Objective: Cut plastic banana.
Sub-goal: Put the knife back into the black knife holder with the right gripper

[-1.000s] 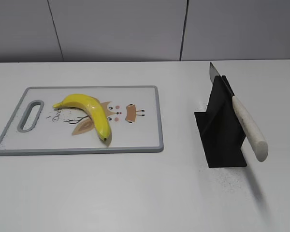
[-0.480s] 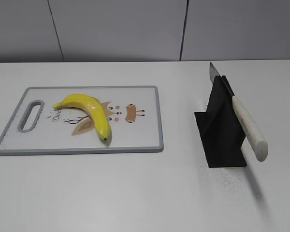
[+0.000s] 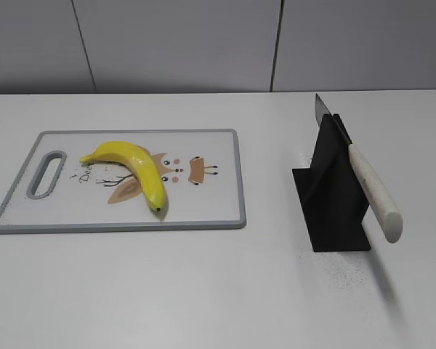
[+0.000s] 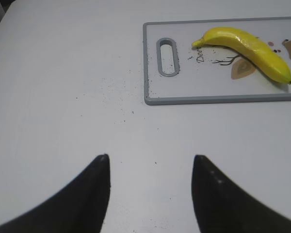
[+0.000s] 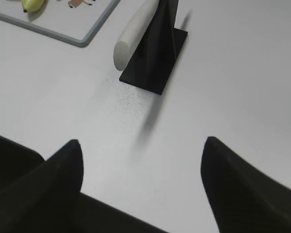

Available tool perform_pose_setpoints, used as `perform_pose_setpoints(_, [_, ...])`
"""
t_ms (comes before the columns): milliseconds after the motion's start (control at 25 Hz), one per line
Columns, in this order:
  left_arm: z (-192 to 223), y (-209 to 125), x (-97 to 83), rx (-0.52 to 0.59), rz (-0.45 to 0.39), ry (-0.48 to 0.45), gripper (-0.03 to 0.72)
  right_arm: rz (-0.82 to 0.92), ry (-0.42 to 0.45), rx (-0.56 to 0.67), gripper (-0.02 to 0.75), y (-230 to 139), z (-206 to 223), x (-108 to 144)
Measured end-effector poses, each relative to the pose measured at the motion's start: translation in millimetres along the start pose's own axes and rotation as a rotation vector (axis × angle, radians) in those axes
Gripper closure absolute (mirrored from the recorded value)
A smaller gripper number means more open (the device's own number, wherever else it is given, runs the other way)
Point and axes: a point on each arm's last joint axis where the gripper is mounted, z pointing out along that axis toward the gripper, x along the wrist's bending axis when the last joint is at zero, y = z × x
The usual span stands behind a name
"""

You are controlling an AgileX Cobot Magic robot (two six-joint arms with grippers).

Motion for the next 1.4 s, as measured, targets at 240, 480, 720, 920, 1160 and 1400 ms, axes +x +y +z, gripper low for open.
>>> perform_pose_setpoints(240, [0,0,-0.1,0.0,0.0,-0.001,0.162,0.003,0.002,-0.101,0.168,-8,-14,0])
perform_pose_setpoints(480, [0,0,-0.1,0.0,-0.001,-0.001,0.162,0.005,0.008,-0.102,0.17,-8,-14,0])
perform_pose_setpoints(720, [0,0,-0.1,0.0,-0.001,-0.001,0.162,0.046,-0.056,-0.103,0.17,-8,-14,1])
perform_pose_setpoints(920, [0,0,-0.1,0.0,-0.001,-0.001,0.162,0.133,-0.214,-0.102,0.17,-8,-13,2])
perform_pose_setpoints(1160, [0,0,-0.1,0.0,-0.001,-0.001,0.163,0.191,-0.315,-0.102,0.174,-8,-13,3])
perform_pose_setpoints(1400, [0,0,-0.1,0.0,-0.001,-0.001,0.163,0.193,-0.317,-0.102,0.174,-8,-13,3])
